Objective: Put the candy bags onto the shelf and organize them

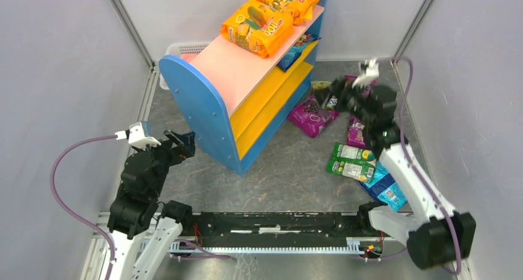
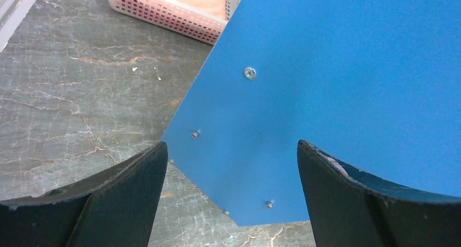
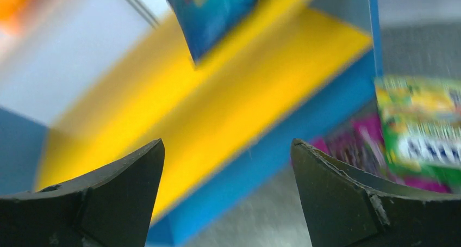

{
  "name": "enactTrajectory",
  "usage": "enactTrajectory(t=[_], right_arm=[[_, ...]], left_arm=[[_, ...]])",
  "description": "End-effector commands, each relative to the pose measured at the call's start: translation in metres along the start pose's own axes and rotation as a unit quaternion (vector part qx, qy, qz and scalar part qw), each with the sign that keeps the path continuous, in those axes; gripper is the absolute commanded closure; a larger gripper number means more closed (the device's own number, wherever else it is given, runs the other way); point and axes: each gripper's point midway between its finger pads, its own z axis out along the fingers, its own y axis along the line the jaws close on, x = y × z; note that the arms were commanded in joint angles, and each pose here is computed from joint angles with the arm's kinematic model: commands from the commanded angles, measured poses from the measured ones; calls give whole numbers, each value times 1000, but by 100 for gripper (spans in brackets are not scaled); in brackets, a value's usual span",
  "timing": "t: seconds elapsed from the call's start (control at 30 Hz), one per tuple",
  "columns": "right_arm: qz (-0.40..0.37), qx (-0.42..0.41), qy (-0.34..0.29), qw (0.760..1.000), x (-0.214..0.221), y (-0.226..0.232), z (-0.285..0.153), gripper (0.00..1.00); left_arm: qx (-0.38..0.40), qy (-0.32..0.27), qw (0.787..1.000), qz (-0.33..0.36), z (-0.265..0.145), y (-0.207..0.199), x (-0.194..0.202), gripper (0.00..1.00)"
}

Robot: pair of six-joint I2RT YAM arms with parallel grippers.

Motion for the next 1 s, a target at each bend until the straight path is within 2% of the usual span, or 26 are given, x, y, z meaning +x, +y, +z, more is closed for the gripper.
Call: enactTrajectory(t=[0.0, 0.07, 0.13, 0.37, 0.5, 0.67, 0.8, 0.97], right_arm=[[-46, 39, 125, 990, 130, -58, -49, 7], [-50, 56, 169, 983, 172, -76, -73, 6], [-53, 66, 185, 979, 189, -83, -88, 4], [-83, 75, 200, 973, 187, -92, -83, 2], [-88, 101, 223, 966, 172, -106, -50, 2], [-136, 161, 206, 956, 118, -130, 10, 2], [-128, 151, 221, 955, 113, -140, 60, 2], [-105, 142, 230, 957, 121, -149, 97, 20]], left_arm=[[21, -26, 999, 10, -5, -6, -11, 5], [23, -27, 999, 10, -6, -6, -12, 5], [23, -24, 999, 10, -5, -6, -11, 6], [27, -23, 999, 11, -5, -8, -11, 6], [24, -24, 999, 11, -5, -7, -11, 5], [20, -25, 999, 11, -5, -6, -11, 6], [16, -24, 1000, 11, -3, -4, -11, 5], [10, -22, 1000, 12, -1, -3, -10, 5]])
